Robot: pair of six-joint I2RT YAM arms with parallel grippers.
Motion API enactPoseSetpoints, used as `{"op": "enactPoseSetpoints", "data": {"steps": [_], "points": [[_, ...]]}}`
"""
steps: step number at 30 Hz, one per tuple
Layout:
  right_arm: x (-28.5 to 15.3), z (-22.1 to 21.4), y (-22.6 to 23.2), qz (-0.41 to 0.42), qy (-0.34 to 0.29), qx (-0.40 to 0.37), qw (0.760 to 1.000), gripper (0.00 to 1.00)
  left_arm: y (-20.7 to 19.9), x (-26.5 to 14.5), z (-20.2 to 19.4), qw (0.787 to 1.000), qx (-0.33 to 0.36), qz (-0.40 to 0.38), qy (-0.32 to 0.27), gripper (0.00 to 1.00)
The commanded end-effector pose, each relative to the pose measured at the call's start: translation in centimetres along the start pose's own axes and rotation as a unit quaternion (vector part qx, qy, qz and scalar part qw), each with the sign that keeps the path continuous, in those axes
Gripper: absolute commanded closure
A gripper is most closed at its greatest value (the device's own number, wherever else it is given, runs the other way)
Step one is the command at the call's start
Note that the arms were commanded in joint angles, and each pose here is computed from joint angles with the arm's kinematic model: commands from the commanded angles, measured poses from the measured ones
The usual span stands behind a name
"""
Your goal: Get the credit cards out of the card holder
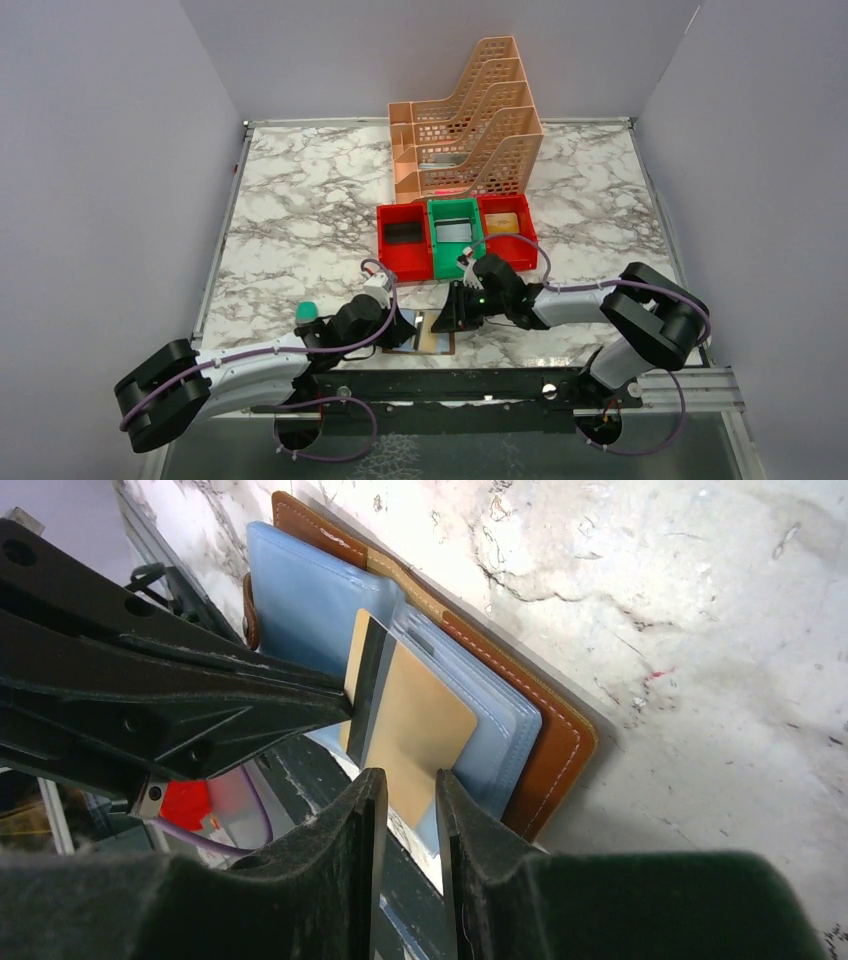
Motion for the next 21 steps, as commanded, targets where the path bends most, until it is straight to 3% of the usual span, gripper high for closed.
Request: {"op": "enactPoseSetpoints", "data": {"steps": [1,13,21], "points": [[0.2,-1.1,-5.0,-0.080,-0.018,0.042,0.996,0.69,-0.1,-0.4,1.2,1.000,-0.004,0.008,-0.019,1.00],[0.1,-0.7,-6.5,-0.121,-0.045,0.068,0.989,0.70,1.3,-1.6,1.0,0.998,0.002,0.052,-0.019,1.00],[-0.8,0.1,-1.9,-0.048,-0.031,-0.002,0.998,0.69,1.0,-1.7,1.2,0.999,-0.001,0.040,-0.029,1.00]]}}
Point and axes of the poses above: each gripper's point midway between its finger pads, its own x axis out along the fingers, its own y axis along the line the jaws close on, z = x × y, the point moved 4 cm from there along -x, back along the fingers, and after that the axes turned 15 degrees about x, right-handed, at the moved point
